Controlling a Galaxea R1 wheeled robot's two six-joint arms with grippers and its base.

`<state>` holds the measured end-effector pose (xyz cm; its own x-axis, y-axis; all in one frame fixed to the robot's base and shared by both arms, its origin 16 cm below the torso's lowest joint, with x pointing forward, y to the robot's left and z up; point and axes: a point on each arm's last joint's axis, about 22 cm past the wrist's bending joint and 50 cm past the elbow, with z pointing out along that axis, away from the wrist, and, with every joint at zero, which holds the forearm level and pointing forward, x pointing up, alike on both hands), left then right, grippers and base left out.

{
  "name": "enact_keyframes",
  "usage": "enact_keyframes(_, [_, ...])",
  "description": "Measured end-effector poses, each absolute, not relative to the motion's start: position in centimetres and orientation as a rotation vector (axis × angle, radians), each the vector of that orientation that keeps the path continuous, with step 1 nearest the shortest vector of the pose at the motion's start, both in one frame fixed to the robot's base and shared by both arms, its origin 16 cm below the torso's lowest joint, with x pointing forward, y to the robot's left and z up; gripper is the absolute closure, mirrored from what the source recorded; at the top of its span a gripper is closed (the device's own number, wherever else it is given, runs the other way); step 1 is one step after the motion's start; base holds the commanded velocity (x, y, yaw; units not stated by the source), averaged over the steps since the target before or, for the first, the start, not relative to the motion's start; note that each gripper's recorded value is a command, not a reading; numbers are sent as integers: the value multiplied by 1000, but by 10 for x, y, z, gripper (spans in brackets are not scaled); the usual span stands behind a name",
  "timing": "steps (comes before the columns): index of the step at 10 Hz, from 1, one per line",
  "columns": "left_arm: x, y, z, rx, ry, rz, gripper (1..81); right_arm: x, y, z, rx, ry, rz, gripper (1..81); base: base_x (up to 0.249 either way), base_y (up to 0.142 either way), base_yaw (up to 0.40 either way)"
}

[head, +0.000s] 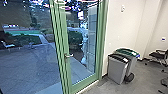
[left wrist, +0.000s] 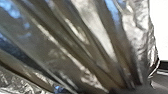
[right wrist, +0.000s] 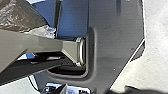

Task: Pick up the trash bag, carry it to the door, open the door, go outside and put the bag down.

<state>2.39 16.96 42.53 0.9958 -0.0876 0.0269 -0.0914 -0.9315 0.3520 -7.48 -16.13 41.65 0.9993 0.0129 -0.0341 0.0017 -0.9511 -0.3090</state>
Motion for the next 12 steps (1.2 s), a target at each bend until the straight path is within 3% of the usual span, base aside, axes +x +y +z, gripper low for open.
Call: enact_keyframes(12, [20,168,425,2777,-131,10,811,-77,-159,417,-2824,-11,54,10,135,0,0])
